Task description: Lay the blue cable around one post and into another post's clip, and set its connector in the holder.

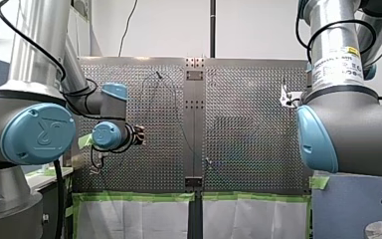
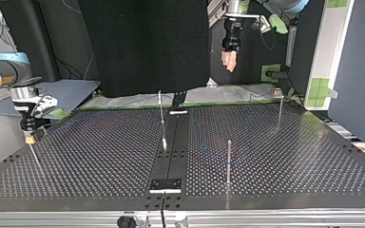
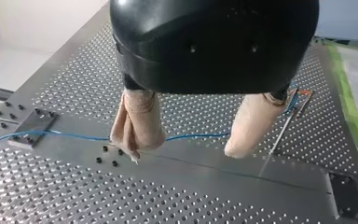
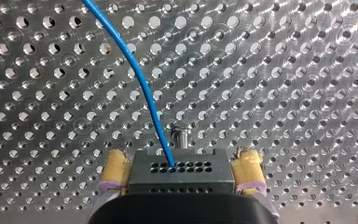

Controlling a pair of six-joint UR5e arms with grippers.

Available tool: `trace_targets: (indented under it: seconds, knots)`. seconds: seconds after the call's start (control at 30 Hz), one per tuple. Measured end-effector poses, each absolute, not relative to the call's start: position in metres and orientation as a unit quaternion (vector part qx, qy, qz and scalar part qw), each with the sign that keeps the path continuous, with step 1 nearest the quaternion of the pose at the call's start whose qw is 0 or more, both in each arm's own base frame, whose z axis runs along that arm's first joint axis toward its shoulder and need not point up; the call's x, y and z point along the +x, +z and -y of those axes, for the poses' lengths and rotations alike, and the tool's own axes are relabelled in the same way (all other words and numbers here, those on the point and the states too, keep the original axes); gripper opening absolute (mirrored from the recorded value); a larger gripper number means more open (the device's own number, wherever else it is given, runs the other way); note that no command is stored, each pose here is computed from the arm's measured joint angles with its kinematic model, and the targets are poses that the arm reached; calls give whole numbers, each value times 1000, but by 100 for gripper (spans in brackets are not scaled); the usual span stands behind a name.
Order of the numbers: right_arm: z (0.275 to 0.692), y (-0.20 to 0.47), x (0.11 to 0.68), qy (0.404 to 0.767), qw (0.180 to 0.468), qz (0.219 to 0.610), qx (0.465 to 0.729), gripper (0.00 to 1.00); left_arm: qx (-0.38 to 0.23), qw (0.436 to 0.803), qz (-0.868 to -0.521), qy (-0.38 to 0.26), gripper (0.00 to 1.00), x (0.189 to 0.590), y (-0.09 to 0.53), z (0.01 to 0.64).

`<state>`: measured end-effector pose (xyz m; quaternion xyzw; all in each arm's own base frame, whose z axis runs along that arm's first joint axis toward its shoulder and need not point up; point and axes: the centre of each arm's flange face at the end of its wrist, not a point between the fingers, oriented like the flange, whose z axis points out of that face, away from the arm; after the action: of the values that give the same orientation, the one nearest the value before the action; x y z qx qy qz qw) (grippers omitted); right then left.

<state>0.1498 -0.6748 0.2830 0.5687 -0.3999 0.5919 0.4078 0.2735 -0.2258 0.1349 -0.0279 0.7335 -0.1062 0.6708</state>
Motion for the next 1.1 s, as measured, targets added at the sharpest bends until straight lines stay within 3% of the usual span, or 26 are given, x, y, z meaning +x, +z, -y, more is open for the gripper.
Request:
trace_targets:
  seconds: [1.1]
  knots:
    - [675,283,150,592,408,400,569,100,-33,670,-732,-118,100,275,135,226]
